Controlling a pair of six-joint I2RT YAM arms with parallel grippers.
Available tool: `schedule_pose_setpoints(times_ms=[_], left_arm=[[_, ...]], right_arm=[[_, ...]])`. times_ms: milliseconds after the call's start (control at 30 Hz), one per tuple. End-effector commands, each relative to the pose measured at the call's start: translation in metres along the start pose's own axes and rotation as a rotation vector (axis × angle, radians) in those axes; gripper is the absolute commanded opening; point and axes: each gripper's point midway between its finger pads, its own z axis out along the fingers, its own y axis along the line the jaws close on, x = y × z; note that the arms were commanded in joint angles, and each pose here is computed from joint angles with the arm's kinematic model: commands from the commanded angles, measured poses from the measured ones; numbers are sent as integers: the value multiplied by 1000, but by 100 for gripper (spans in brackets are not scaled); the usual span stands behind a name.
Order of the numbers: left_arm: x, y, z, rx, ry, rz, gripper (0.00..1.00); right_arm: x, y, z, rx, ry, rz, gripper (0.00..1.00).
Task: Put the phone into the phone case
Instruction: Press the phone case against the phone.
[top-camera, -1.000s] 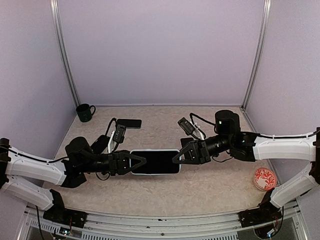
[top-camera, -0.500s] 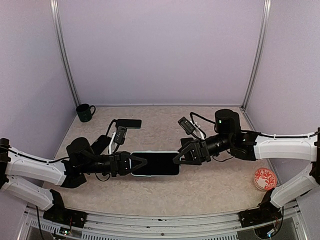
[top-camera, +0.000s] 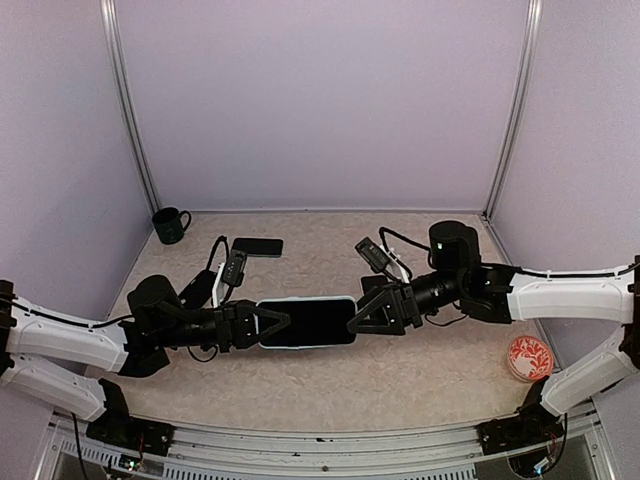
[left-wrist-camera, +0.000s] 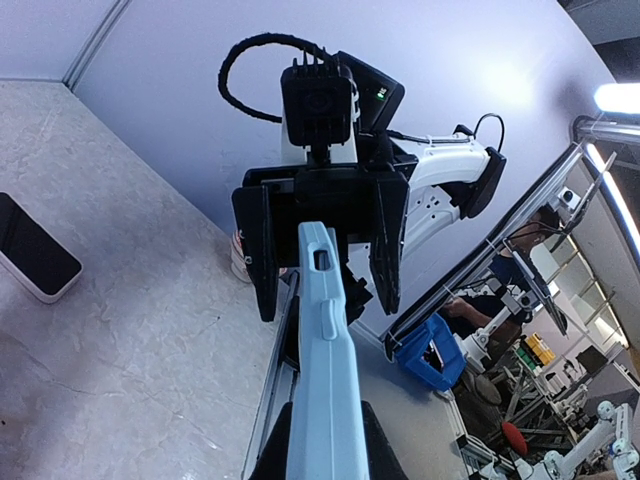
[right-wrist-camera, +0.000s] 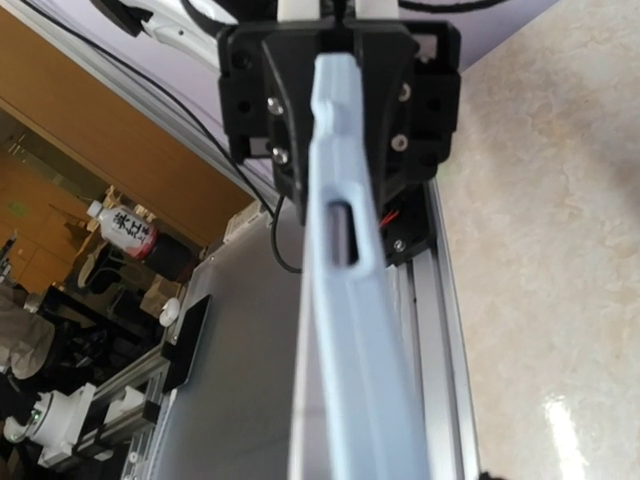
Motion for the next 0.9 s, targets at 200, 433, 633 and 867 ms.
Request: schedule_pose_setpoints(times_ms=[200,433,633,867], left_arm=[[-26,-26,-6,70,-100,78,0],[-29,-25,-9,63,-111,80,0],[-28,-24,-8,64,-107,76,0],[-24,-21,-9,59,-100,69,0]], right_arm=[[13,3,11,-34,42,-32,57],[19,6,15,-55,62,-39,29],[17,9,15,-61,60,-45,8],[13,5,16,-22,62,-52,0]])
